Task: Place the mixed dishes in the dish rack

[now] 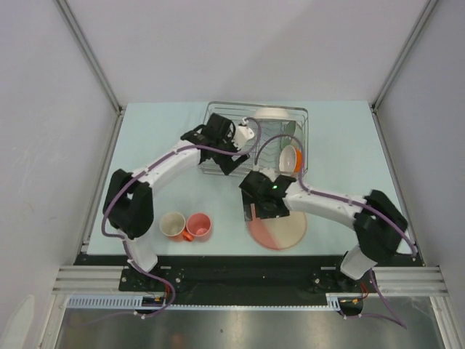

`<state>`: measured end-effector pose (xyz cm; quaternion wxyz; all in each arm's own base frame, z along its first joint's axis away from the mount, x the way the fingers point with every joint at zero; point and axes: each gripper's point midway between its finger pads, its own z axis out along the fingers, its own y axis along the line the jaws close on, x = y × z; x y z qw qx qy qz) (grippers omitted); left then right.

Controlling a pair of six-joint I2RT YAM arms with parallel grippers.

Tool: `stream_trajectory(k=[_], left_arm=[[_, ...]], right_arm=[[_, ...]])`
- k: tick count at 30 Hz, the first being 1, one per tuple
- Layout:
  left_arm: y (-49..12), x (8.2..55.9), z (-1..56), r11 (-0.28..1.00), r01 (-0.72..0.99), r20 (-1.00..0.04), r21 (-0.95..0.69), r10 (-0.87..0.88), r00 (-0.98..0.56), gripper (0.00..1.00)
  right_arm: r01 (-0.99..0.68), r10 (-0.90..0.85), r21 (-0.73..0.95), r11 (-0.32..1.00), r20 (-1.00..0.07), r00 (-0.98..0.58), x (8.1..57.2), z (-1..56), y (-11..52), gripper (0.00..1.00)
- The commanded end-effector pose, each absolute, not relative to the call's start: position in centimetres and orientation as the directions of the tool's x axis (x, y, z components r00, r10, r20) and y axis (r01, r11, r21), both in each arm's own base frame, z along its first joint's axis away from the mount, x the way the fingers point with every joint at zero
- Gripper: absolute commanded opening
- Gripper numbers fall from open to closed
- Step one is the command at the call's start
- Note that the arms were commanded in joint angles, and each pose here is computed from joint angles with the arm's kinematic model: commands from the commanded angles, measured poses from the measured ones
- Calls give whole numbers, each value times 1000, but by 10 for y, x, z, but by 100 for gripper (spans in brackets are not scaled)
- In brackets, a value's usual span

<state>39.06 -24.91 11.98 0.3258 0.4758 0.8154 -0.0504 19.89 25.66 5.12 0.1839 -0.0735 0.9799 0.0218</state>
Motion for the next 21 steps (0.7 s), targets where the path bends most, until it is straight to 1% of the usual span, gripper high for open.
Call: stream_trajectory(k=[1,2,3,5,6,7,8,9,10,12,14,17,21], left_arm=[[-240,393,235,598,747,-744,290,632,-217,99],[-241,387,244,590,756,-756,282,622,-204,100],[-241,382,252,587,762,-766,272,612,-197,100],[-240,363,259,568,789,-768,236,607,-207,100],[-244,353,258,540,815,-768,209,607,-205,100],[-242,341,254,522,832,-753,189,620,-218,100],[-247,332,249,489,853,-743,182,637,-206,100],[-246,322,232,465,870,-716,164,663,-219,100],[-251,314,223,426,889,-699,170,688,-196,100],[-251,302,195,390,909,-654,145,727,-208,100],[-257,293,174,355,928,-622,109,753,-215,100],[-268,286,153,314,946,-592,74,777,-212,99],[-285,280,133,256,966,-562,46,806,-187,100]], right_arm=[[-53,22,127,991,-526,-850,220,126,229,100],[-19,78,168,986,-550,-832,222,142,215,100],[19,105,161,987,-546,-831,221,139,201,100],[120,214,203,972,-540,-814,216,143,177,100],[216,287,195,957,-512,-810,216,137,152,100],[283,333,175,943,-464,-821,204,115,136,100],[324,380,202,924,-418,-825,198,107,131,100],[374,442,238,896,-404,-801,196,104,120,100],[409,473,243,880,-353,-807,184,87,116,100],[448,514,255,857,-348,-784,179,82,110,100],[486,534,221,845,-348,-770,174,76,101,100],[497,538,206,843,-326,-777,167,66,99,100],[499,543,220,838,-270,-795,161,48,107,100]])
